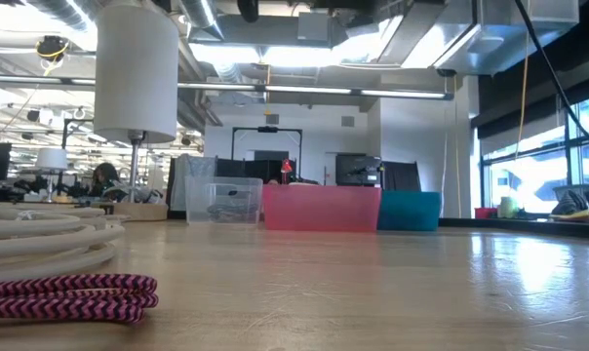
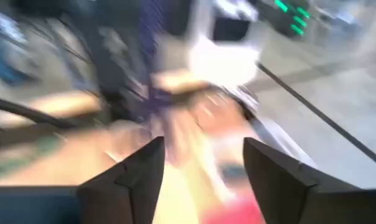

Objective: Pick & Place USB Port
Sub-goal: Put the violet and black charger cable into the white bin

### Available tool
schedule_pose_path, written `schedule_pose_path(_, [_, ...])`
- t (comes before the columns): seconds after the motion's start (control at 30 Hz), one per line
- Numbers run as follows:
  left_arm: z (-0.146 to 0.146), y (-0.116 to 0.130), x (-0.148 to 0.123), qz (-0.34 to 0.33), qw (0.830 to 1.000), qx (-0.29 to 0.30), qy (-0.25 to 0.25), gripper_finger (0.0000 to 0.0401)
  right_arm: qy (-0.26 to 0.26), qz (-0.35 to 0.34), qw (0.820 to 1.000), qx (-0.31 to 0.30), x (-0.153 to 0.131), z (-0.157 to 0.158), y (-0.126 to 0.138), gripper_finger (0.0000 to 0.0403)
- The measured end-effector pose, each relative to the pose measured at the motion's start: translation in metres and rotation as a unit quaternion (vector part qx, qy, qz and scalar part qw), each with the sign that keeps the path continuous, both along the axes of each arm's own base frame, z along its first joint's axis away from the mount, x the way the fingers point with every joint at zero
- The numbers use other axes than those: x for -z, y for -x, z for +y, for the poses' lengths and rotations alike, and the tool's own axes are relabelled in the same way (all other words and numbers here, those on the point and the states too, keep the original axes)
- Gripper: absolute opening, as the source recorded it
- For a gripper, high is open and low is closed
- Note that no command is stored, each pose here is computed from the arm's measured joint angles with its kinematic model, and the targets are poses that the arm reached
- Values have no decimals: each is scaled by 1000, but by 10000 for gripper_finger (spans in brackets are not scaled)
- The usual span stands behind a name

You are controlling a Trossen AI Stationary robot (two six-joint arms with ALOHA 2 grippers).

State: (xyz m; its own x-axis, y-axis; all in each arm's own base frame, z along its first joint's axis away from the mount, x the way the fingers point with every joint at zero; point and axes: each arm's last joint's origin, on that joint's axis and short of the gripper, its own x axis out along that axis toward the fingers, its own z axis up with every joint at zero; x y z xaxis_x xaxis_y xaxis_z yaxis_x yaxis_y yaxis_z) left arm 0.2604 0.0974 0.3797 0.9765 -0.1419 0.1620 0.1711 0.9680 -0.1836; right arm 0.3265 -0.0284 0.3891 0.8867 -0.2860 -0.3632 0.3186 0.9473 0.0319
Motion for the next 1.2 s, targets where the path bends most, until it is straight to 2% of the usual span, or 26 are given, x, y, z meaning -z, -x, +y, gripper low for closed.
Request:
schedule_pose_path(0.17, [1, -1, 2, 14, 1000, -19, 18, 10, 26, 62, 991, 112, -6, -5, 35, 258])
schedule_pose_path(0.27, [5, -1, -2, 67, 993, -88, 26, 10, 44, 83, 982, 164, -14, -5, 61, 264])
schedule_pose_path(0.33, [8, 0, -9, 104, 983, -150, 16, 10, 49, 92, 976, 190, -20, -5, 78, 264])
schedule_pose_path(0.43, [15, 2, -20, 157, 957, -243, 18, 10, 47, 93, 969, 224, -27, -5, 104, 265])
schedule_pose_path(0.53, [30, 2, -26, 207, 921, -329, 32, 10, 40, 82, 965, 247, -33, -5, 122, 265])
schedule_pose_path(0.6, [43, 0, -20, 256, 896, -361, 42, 10, 36, 68, 964, 253, -38, -4, 130, 265])
schedule_pose_path(0.87, [94, -21, 33, 380, 832, -388, 114, 10, 36, 75, 964, 251, -38, -4, 136, 265])
schedule_pose_path(1.07, [117, -20, 77, 484, 766, -392, 160, 10, 7, 94, 959, 267, -32, -3, 140, 265])
schedule_pose_path(1.2, [124, -26, 96, 512, 751, -380, 173, 10, -2, 93, 958, 273, -31, -3, 140, 265])
